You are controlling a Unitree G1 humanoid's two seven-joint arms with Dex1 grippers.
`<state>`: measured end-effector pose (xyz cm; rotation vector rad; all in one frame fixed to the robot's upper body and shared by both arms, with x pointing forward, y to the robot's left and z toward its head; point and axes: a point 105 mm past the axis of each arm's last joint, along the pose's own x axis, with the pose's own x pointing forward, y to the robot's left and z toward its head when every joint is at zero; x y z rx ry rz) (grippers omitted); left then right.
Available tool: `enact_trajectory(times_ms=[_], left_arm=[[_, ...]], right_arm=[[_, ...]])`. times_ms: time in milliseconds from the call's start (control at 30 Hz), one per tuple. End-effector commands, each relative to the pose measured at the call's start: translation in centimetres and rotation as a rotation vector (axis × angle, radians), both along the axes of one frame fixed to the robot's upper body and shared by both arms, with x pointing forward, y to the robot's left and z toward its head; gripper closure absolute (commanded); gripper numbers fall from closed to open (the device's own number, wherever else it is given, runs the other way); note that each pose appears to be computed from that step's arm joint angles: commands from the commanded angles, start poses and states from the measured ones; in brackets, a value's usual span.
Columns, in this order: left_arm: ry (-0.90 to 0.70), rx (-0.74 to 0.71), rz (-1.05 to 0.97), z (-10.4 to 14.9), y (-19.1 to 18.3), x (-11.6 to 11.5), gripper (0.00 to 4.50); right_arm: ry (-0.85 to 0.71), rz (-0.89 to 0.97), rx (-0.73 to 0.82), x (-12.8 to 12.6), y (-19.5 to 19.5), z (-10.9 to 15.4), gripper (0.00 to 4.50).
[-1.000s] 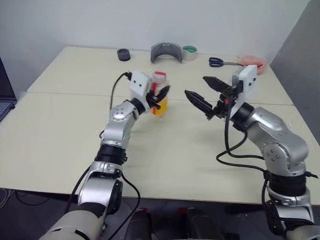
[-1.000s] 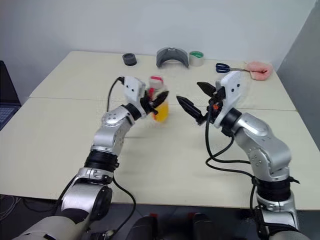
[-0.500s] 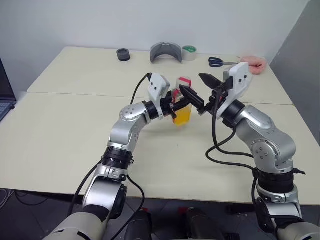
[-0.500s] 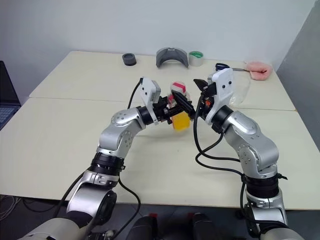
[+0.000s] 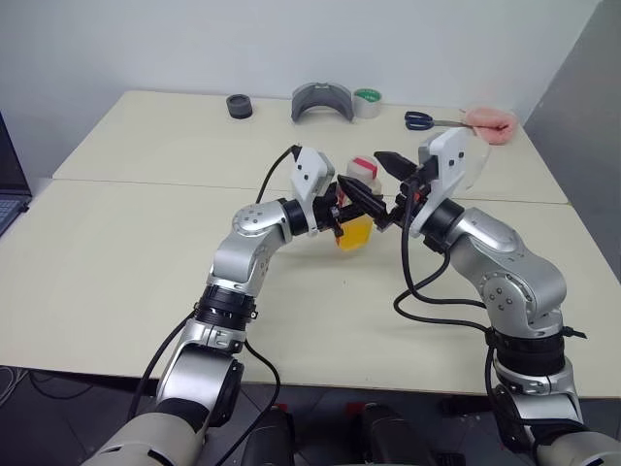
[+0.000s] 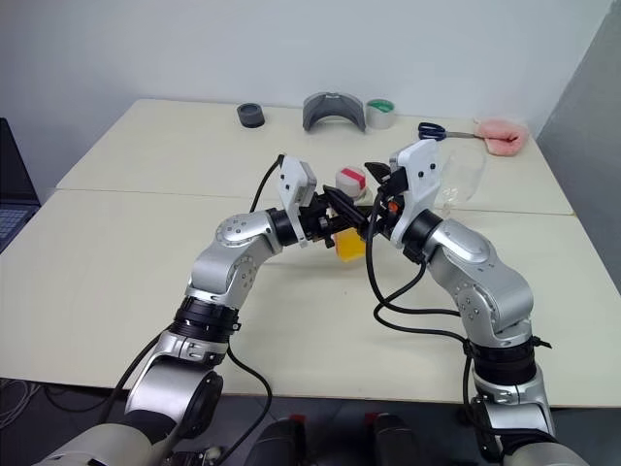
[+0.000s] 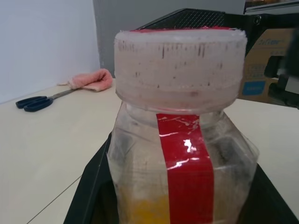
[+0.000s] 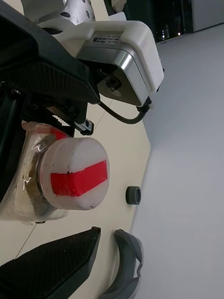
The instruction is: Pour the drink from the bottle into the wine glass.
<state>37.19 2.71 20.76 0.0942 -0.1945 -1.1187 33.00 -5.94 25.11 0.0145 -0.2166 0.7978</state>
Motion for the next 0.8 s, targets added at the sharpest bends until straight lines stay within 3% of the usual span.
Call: enact_trajectory(times_ms=[33,200,500,800], left_arm=[[-0.082,-0.026,-0.011,1.9,-0.4,-0.7,2.73],[-0.078,-0.031,-0.010,1.9,-0.5,-0.8,2.73],[-0.075,-0.029,-0.053,2.4,-0.3,-1.7,2.73],[-0.028,0.056,-0.512,4.3,-0.2,-8.7,2.73]], right_arm=[[-0.059,0.021,0.023,-0.5,0.2,1.8,0.91],[-0.063,0.024,0.028,-0.4,0.3,1.9,2.69],[-0.072,0.117,-0.043,-0.9,0.7,1.9,2.71],[-0.051,0.656,-0.161,-4.1,0.9,4.7,2.71]])
